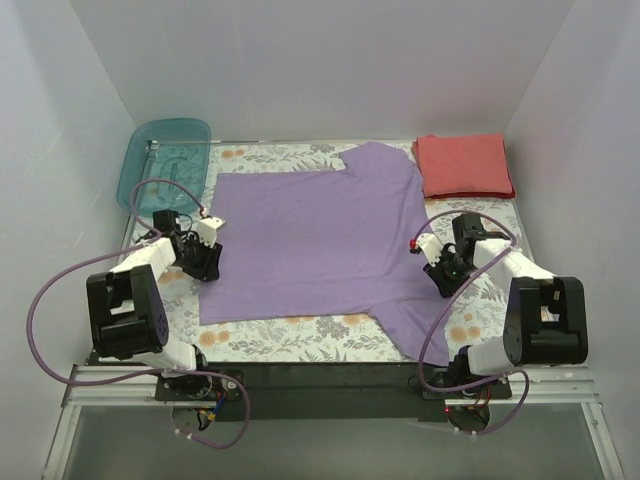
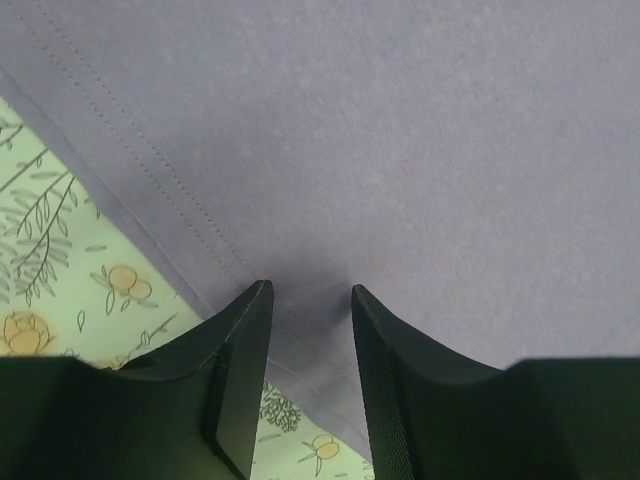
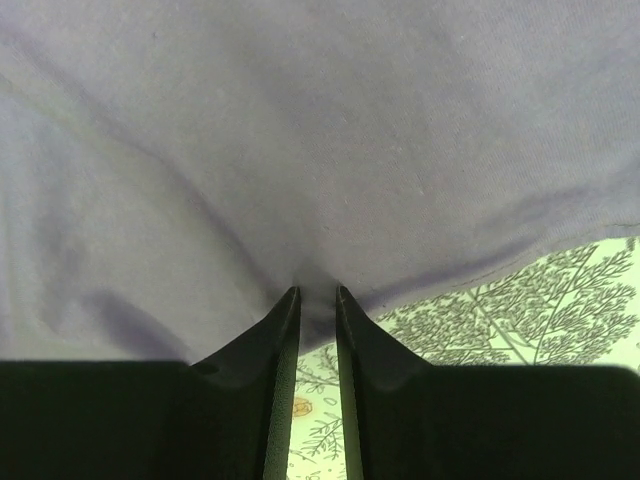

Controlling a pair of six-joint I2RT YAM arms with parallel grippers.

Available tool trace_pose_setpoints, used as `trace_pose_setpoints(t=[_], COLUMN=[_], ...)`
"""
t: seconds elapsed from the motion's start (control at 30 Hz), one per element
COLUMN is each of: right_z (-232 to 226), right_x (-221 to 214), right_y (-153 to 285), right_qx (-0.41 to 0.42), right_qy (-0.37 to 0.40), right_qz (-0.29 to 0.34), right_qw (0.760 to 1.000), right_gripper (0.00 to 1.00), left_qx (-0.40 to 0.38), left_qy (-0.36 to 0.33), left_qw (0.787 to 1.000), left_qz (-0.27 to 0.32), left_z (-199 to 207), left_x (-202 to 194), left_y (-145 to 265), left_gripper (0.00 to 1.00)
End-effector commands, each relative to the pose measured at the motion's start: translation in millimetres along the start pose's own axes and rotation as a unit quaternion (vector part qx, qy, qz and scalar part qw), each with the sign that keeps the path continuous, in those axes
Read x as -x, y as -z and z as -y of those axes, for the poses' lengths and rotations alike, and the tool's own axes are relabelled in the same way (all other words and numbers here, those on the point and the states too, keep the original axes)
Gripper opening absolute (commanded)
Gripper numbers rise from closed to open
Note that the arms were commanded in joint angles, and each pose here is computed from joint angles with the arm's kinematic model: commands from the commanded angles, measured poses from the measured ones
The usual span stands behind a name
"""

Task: Fold and stack the t-shirts
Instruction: Flatten the tshirt out

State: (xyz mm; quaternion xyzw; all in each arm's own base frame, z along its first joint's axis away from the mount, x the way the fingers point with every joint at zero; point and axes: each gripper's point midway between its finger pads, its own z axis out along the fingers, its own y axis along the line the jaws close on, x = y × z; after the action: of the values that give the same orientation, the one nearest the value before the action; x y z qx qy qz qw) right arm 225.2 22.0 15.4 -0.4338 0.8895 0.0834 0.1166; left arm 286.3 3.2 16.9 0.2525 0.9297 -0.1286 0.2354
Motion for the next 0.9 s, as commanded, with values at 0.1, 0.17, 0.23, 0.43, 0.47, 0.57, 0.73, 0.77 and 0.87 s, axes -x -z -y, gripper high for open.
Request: trace_pose_setpoints(t=[0.1,0.17,0.23,0.43,0.47,0.57,0.73,0.77,0.87], right_z=[-46,-51,-52,-59,-62,-68,-64,-62,-56], right_x=[-52,-57,-52,-49,-52,-62,-52,-49,-32], right_y=[-5,-3,-1,11,11,11,14,15,21], right_qx=[0.047,0.049,0.048,0.072,0.077,0.082,0.08,0.081,0.083], right_qy=[0.013,0.015,0.014,0.007,0.014,0.02,0.016,0.016,0.018], right_qz=[-0.071,-0.073,-0.06,-0.066,-0.069,-0.083,-0.068,-0.066,-0.044], right_qw=[0.996,0.996,0.997,0.995,0.995,0.993,0.994,0.994,0.995], right_gripper=[0.26,0.27,0.28,0.27,0.27,0.27,0.28,0.28,0.31], left_qx=[0.029,0.027,0.022,-0.002,-0.003,-0.001,-0.008,-0.005,-0.015], left_qy=[0.036,0.038,0.04,0.051,0.046,0.028,0.019,0.015,0.024], left_qw=[0.992,0.992,0.994,0.993,0.993,0.994,0.991,0.992,0.993], left_qz=[-0.118,-0.116,-0.099,-0.106,-0.106,-0.11,-0.132,-0.129,-0.115], left_z=[0,1,1,4,5,9,22,23,28], left_x=[-80,-79,-69,-61,-63,-67,-84,-84,-76], left_y=[12,13,13,18,19,25,33,35,38], left_gripper=[0.36,0.36,0.36,0.32,0.32,0.3,0.27,0.27,0.31])
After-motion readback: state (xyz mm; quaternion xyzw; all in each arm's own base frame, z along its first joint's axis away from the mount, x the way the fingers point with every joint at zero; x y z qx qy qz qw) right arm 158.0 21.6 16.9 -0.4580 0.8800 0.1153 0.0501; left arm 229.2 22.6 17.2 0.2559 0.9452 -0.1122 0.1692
